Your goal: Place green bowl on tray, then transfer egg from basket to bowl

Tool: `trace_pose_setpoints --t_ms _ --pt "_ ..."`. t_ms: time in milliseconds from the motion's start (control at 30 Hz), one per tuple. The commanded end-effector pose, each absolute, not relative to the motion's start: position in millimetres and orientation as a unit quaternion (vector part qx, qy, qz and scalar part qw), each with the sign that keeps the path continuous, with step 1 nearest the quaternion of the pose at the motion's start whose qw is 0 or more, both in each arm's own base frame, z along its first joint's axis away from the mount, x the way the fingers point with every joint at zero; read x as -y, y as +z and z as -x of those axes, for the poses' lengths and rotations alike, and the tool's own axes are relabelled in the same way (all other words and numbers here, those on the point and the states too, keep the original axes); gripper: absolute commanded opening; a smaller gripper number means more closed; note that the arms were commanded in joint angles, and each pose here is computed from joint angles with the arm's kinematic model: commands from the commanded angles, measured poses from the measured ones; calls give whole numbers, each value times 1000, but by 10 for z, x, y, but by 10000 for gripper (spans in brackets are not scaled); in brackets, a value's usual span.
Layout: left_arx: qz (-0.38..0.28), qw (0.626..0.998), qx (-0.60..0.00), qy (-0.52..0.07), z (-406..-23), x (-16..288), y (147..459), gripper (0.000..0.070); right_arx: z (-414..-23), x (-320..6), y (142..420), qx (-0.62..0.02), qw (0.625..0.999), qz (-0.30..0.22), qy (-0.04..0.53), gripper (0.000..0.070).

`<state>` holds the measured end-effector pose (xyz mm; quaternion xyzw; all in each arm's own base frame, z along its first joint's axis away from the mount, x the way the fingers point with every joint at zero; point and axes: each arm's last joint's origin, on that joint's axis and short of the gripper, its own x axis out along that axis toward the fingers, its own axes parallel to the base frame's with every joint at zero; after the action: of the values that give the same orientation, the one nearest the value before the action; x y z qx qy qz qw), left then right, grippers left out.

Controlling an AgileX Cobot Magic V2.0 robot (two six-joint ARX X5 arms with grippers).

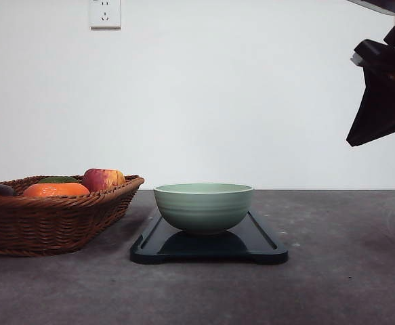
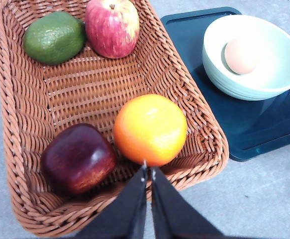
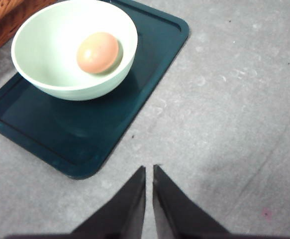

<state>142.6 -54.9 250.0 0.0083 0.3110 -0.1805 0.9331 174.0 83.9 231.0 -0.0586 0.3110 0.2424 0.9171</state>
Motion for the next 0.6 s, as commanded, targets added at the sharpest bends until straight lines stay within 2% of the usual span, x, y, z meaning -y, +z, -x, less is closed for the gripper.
trace_pose_setpoints --t_ms 0,400,567 --pt "-5 935 -303 -183 -1435 557 2543 0 -1756 -856 2322 -304 919 60 245 15" --pt "-7 941 -289 -176 -1415 512 2570 0 -1758 -858 2326 -301 919 60 246 15" --pt "31 968 -203 -140 -1352 350 2605 0 -1759 -858 2326 -301 919 60 246 15"
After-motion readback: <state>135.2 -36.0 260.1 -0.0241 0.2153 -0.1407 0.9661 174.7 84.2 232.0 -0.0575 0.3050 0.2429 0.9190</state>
